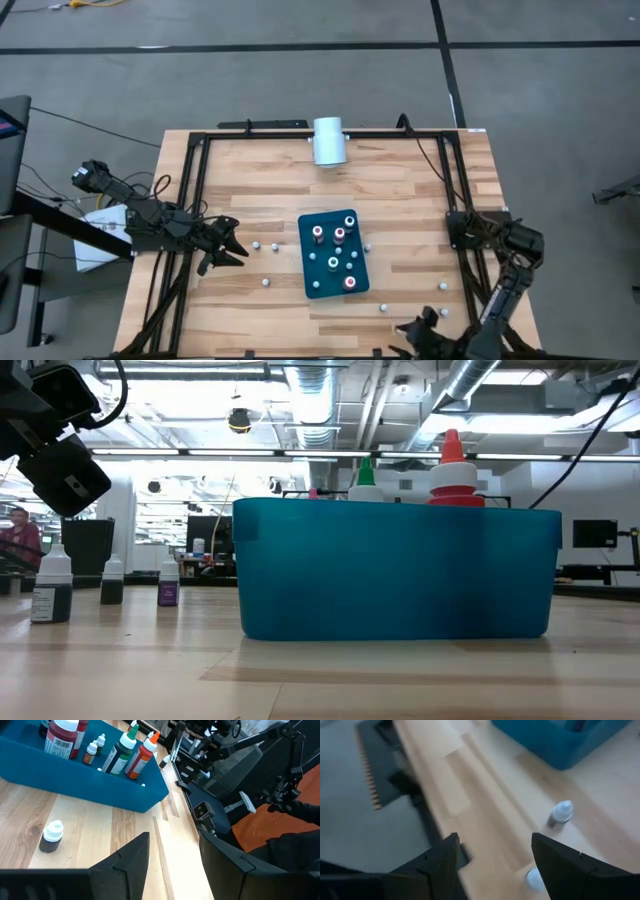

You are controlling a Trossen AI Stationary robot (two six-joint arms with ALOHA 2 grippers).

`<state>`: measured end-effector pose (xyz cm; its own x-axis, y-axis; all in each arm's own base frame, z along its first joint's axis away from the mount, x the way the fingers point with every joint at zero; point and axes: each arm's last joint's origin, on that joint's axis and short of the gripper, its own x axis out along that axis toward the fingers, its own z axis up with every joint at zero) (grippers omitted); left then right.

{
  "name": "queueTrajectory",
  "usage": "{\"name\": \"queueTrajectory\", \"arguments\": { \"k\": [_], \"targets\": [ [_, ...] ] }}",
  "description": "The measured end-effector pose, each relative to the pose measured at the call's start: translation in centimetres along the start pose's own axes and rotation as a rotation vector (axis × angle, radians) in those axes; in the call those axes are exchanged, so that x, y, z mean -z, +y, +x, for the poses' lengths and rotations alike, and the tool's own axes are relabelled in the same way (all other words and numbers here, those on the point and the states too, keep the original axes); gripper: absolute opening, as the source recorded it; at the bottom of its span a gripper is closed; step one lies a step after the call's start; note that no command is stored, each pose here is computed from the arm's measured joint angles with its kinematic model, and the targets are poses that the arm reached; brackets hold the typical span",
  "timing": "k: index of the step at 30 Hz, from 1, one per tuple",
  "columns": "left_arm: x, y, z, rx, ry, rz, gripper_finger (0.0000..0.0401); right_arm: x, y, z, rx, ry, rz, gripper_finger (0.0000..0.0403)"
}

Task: Pick & Place food coloring
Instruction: Put the small black food coloring bottle into the blue bin

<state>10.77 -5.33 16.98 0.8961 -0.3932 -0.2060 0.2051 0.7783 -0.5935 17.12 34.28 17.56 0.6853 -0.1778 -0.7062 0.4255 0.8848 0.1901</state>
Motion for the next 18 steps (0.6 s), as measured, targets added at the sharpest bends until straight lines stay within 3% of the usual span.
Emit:
{"name": "queueTrajectory", "arguments": {
  "k": [9,18],
  "targets": [
    [0.0,0.0,0.0,0.000,0.000,0.015,0.0165,2.1,-0.9,-2.6,-0.026,-0.117,0.039,0.0240],
    [0.0,0.0,0.0,0.001,-0.001,-0.021,0.0165,4.6,-0.6,0.4,0.010,-0.168,0.058,0.0240]
  ]
}}
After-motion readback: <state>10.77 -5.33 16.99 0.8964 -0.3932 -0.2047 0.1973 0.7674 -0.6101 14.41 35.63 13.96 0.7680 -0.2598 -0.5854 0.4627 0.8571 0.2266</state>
